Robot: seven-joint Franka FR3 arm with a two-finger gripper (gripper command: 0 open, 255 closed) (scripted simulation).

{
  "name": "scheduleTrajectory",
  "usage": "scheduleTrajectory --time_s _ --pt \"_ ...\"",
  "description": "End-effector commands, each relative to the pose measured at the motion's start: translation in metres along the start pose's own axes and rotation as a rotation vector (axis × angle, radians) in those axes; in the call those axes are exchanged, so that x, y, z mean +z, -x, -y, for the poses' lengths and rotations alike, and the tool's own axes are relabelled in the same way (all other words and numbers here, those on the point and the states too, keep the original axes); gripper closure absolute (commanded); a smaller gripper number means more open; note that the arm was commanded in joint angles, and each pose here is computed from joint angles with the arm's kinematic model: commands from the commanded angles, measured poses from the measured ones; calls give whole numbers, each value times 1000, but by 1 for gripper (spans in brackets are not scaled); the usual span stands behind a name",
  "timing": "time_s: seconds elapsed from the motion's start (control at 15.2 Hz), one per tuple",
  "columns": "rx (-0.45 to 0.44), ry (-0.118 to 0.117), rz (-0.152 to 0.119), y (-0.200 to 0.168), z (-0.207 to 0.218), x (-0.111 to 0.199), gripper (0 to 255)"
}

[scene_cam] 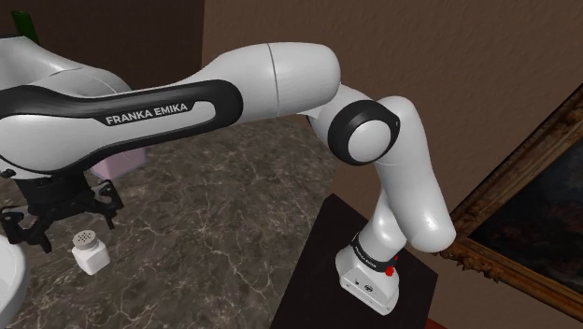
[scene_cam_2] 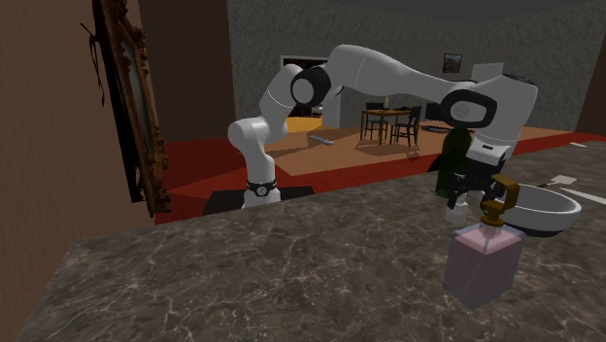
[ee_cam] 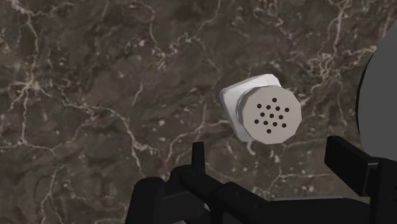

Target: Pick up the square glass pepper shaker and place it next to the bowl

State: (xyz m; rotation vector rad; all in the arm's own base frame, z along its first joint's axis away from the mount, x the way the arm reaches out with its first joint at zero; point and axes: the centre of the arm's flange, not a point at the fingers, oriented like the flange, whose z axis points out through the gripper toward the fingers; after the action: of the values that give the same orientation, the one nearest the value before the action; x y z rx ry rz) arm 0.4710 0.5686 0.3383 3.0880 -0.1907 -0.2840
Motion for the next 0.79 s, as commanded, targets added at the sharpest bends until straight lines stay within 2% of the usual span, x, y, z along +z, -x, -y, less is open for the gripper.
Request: scheduleTrajectory --time_s 0.0,0.26,0.73 --pt "0 0 0 0 0 0 0" --pt "0 0 0 0 0 -50 0" --pt "0 0 0 0 0 -50 0"
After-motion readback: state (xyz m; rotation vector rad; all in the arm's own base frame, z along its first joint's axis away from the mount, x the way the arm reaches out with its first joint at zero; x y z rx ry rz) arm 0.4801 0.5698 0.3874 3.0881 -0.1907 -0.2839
